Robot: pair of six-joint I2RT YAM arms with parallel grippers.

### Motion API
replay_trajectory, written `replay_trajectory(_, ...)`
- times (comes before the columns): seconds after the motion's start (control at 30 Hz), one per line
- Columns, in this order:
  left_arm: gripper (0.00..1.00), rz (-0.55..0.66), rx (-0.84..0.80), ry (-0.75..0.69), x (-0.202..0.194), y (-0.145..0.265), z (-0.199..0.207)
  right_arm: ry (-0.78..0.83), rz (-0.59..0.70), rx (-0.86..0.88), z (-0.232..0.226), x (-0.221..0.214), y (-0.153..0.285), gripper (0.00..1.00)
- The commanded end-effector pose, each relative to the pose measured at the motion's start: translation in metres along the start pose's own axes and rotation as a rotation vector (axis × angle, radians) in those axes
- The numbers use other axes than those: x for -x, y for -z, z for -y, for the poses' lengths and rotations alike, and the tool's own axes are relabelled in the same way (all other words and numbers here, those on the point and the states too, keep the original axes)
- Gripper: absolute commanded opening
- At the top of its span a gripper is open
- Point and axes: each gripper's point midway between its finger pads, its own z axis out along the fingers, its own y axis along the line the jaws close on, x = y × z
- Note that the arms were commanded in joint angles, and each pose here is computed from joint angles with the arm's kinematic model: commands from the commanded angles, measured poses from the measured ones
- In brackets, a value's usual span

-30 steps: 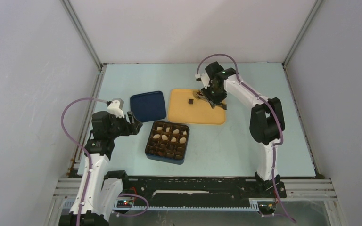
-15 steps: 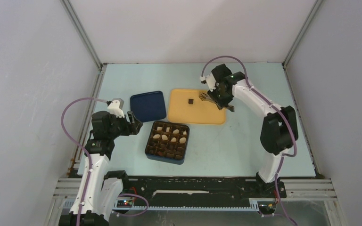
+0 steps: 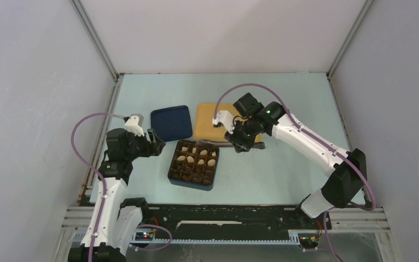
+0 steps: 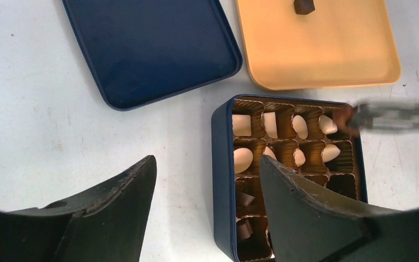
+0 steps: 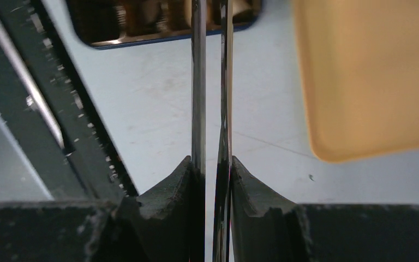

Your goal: Pack the chocolate

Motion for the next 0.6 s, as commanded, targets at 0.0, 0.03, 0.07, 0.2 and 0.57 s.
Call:
replay_trajectory(0.0, 0.73, 0.021, -0.005, 0.006, 0.002, -0.001, -0.001, 0.127, 0.022, 0.201, -0.055, 0.005, 0.005, 0.28)
replay_trajectory(0.03, 0.73, 0.022, -0.005, 0.006, 0.002, -0.001, -0.001, 0.145, 0.005, 0.225, -0.063, 0.003, 0.003, 0.29)
replay_trajectory(0.07, 0.73, 0.02, -0.003, 0.005, 0.001, -0.001, -0.002, 0.164, -0.011, 0.244, -0.07, 0.001, 0.0, 0.28)
replay_trajectory(0.2, 0.73, 0.02, 0.0, 0.004, 0.001, -0.001, -0.002, 0.214, -0.067, 0.278, -0.084, -0.005, -0.009, 0.29)
replay_trajectory(0.57, 0.73, 0.018, -0.001, 0.006, 0.0, -0.002, -0.003, 0.235, -0.13, 0.279, -0.087, -0.014, -0.018, 0.31)
